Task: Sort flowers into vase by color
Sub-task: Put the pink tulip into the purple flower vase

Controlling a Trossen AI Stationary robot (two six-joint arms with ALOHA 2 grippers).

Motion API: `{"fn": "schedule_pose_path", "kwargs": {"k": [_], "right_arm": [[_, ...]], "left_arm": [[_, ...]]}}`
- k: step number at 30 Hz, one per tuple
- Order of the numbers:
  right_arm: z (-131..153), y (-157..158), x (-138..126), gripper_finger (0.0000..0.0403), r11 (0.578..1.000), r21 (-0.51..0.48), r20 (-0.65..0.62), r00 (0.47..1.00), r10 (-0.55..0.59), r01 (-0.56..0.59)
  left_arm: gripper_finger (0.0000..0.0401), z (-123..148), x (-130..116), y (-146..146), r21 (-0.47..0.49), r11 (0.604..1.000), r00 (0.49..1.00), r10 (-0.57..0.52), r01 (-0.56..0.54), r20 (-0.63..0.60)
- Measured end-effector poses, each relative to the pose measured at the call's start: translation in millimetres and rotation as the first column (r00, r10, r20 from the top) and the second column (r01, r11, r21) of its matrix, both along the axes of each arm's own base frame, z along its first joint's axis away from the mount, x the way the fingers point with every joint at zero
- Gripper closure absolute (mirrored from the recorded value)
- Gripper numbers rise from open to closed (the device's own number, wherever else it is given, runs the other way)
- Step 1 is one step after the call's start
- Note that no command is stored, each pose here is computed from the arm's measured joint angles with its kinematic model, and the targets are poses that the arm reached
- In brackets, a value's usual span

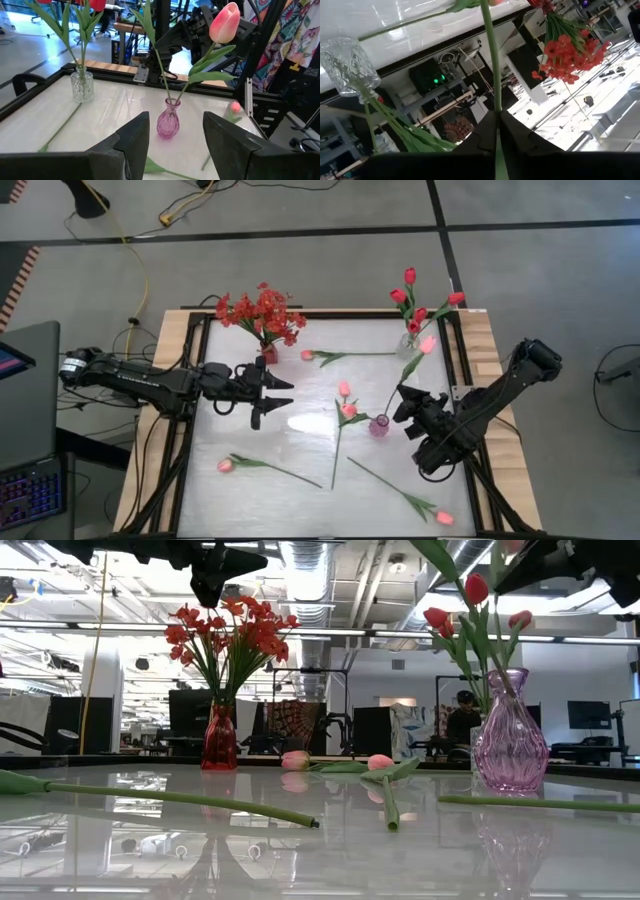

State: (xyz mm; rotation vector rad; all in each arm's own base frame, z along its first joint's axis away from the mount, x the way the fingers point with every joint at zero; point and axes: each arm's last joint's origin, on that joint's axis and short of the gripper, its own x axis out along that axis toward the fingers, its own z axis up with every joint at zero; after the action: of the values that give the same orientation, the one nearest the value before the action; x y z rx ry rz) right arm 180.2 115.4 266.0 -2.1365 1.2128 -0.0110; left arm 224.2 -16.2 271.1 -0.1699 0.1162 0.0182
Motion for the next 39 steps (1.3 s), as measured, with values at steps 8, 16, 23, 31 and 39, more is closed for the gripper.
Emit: {"fn": "schedule_pose_path", "kwargs": {"k": [8, 16, 23, 31, 39], "right_arm": [[0, 0, 0, 0.0312, 1.000, -0.015, -0.024, 1.000, 0.008, -0.009], [0, 0, 0, 0.0246, 1.000, -0.014, -0.027, 1.000, 0.010, -0.011], [-1, 2, -1, 0.0191, 0.999, 0.038, -0.019, 1.000, -0.002, 0.003], [-3, 9, -6, 0.0167, 0.976, 0.213, 0.098, 0.993, -0.062, 0.040], [-5, 20, -14, 0.0168, 0.868, 0.490, 0.282, 0.929, -0.241, 0.077]], "left_arm": [[0.0228, 0, 0, 0, 0.004, 1.000, 1.000, 0.001, -0.001, 0.001], [0.0228, 0, 0, 0, 0.017, 1.000, 1.000, 0.000, 0.000, 0.002], [0.0228, 0, 0, 0, 0.018, 1.000, 1.000, 0.000, 0.000, 0.002], [0.0228, 0, 0, 0, 0.018, 1.000, 1.000, 0.000, 0.000, 0.002], [0.0228, 0, 0, 0, 0.019, 1.000, 1.000, 0.000, 0.000, 0.002]]}}
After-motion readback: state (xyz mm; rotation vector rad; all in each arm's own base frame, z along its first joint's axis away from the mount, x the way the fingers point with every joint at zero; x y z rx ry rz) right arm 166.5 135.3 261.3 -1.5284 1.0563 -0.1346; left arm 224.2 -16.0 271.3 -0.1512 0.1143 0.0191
